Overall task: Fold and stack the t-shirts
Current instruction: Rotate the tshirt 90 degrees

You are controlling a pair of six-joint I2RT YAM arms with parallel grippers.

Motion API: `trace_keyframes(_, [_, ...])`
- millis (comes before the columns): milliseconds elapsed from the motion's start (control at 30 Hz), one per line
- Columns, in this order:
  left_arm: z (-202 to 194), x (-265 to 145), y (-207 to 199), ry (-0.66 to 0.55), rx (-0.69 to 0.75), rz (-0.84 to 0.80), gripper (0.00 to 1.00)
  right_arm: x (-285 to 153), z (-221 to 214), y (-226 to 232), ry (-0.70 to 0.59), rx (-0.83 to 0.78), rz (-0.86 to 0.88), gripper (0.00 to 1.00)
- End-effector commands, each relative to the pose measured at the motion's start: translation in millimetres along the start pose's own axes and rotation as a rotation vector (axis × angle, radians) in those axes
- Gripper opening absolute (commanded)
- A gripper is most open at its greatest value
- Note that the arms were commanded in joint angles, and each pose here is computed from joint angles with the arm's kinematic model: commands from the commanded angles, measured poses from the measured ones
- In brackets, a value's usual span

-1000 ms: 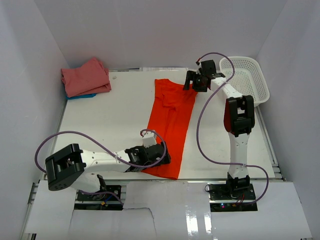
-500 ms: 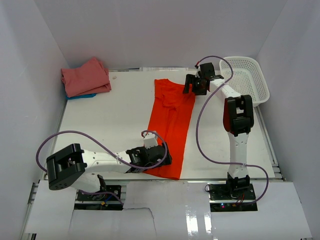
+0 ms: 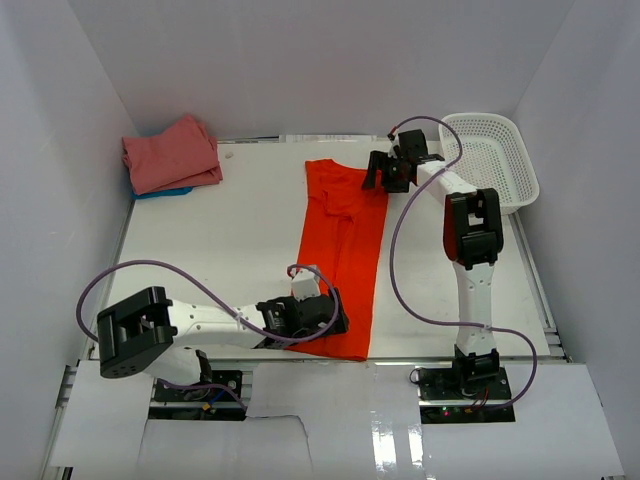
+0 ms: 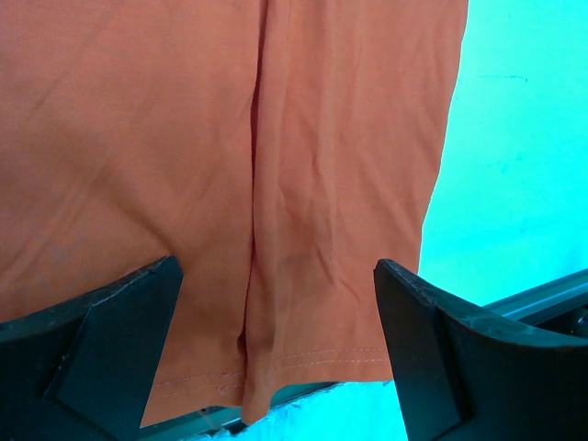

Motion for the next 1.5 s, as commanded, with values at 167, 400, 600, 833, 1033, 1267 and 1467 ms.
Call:
trace_keyframes(167, [-28.5, 2.7, -1.7, 0.125, 0.007, 0.022, 0.98, 38.6, -0.6, -0.9, 0.036, 0.028, 0.084, 0.86])
trace_keyframes(400, [-31.8, 8.7, -11.7, 0.14, -0.006, -0.001, 0.98, 55.5, 7.3, 2.8, 0.017, 0.014, 0.114, 0.86])
trace_keyframes(600, [-31.4, 9.8, -14.7, 0.142, -0.012, -0.005, 0.98, 65.6, 16.1, 3.7, 0.002, -0.003, 0.132, 0.87])
trace_keyframes(833, [6.8, -11.9, -14.1, -0.002, -0.003, 0.051, 0.98, 37.0, 38.3, 22.8, -0.078, -0.063, 0.167, 0.87])
trace_keyframes(1033, [65.5, -49.1, -22.5, -0.107, 0.017, 0.059, 0.98, -12.4, 69.7, 51.9, -0.158, -0.095, 0.212, 0.87])
trace_keyframes(1267, [110.1, -119.4, 18.8, -0.283, -0.066, 0.068, 0.98, -85.2, 68.7, 79.8, -0.177, -0.114, 0.237, 0.87])
trace_keyframes(1467, [158.8, -119.5, 51.7, -0.383, 0.029, 0.151, 0.98, -101.5, 64.5, 83.0, -0.164, -0.107, 0.226, 0.86])
Point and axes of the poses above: each gripper's point midway between its finger pads, its own x axis out along the fingers, its own y axis along the line the jaws close on, z = x × y, the point moved 6 cm from there along -x, back along the fingers, and after that the axes turned 13 degrees about x, right-handed, at the moved point
